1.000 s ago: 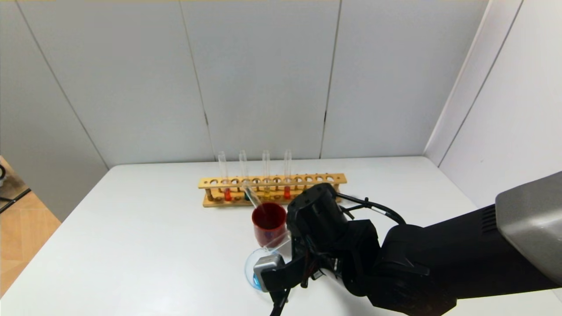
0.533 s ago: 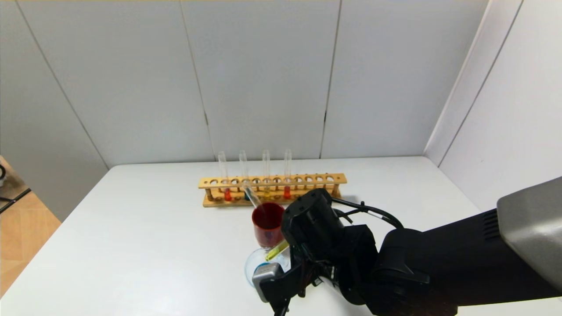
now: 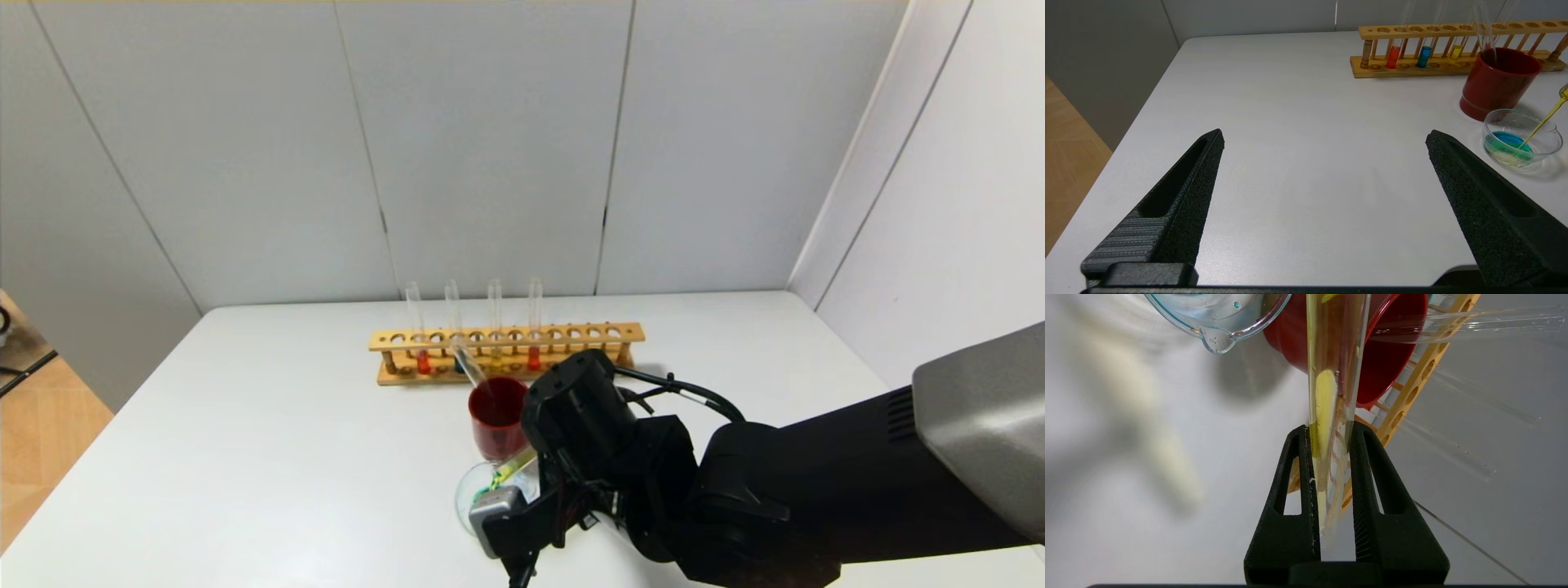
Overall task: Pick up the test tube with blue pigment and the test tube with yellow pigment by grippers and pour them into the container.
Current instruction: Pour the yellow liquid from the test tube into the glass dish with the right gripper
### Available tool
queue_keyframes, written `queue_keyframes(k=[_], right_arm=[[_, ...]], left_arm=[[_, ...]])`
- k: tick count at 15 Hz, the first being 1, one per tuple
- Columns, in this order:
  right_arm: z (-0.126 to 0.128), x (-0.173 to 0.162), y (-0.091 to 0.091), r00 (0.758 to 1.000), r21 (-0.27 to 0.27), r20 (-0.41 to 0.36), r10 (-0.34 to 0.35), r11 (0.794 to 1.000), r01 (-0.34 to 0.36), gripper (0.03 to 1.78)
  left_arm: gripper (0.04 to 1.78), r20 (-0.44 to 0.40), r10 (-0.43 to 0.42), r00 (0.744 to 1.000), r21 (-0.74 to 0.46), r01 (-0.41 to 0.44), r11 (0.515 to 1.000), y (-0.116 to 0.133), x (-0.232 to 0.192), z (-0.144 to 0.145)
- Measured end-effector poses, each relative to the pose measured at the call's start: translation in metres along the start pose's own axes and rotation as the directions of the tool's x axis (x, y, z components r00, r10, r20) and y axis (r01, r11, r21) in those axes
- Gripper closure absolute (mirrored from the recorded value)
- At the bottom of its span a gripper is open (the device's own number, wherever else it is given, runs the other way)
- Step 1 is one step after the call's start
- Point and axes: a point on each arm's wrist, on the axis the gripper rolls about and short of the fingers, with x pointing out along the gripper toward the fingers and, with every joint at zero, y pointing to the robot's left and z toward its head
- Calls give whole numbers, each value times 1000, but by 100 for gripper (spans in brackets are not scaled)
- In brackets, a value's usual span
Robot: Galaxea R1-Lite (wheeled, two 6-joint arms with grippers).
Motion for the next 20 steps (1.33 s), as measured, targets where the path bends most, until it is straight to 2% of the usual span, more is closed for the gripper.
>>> queue_keyframes(k=[5, 9, 15, 20], right_arm=[[-2, 3, -1, 1000, -31, -9, 7, 999, -7, 149], [-2, 3, -3, 998, -69, -59, 30, 997, -34, 149], [1, 3, -13, 998, -86, -57, 4, 996, -9, 149], [3, 5, -13, 995, -119, -100, -6, 993, -6, 149]], left_arm=[[7, 0, 0, 1000, 0, 0, 1000, 0, 0, 0], [7, 0, 0, 1000, 0, 0, 1000, 0, 0, 0], [7, 0, 0, 1000, 0, 0, 1000, 0, 0, 0], [7, 0, 0, 1000, 0, 0, 1000, 0, 0, 0]])
